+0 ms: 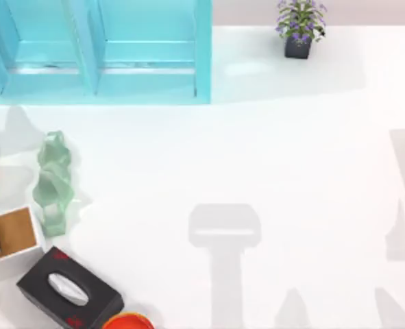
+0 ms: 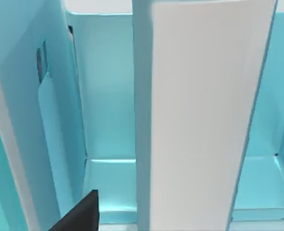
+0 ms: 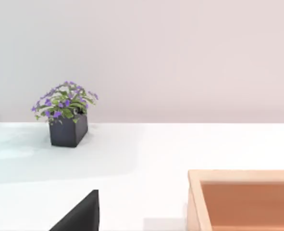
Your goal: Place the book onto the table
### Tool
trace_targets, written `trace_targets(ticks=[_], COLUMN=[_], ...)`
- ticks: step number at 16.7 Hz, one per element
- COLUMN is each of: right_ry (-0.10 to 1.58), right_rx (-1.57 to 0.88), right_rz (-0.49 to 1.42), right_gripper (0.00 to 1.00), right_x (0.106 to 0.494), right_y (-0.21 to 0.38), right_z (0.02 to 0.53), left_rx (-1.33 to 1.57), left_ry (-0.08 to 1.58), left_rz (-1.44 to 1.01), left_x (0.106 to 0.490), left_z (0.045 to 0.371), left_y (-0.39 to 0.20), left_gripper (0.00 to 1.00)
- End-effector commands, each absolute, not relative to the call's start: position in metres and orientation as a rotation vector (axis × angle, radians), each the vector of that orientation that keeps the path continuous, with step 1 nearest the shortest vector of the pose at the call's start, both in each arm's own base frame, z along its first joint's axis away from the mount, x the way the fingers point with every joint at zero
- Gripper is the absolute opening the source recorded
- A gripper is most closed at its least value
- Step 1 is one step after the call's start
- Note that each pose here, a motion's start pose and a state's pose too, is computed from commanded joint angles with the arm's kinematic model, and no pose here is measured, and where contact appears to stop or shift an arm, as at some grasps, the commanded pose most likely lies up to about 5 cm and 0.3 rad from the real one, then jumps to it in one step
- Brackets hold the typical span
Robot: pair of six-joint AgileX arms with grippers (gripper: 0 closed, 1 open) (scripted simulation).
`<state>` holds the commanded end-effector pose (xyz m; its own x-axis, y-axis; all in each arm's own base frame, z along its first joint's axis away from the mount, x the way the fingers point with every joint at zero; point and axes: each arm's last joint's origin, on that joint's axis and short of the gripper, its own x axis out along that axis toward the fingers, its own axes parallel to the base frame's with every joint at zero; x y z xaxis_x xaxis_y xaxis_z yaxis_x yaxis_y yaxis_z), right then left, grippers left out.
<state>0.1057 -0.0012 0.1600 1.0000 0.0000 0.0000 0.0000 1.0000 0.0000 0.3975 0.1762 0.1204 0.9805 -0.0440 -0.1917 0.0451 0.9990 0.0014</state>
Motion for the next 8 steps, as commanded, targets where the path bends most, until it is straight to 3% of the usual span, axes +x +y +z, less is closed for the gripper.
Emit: trace_targets(ticks=[8], right_ry=[0.000], right_rx=[0.000], right_rz=[0.000], right_gripper=[1.00], right_x=[0.106], right_y=[-0.001], right_z=[0.160], left_rx=[0.012], left_ry=[0.192], left_rz=[-0.046], left_x=[0.458], left_z=[0.092], left_y=[0.187], left_gripper=[1.00])
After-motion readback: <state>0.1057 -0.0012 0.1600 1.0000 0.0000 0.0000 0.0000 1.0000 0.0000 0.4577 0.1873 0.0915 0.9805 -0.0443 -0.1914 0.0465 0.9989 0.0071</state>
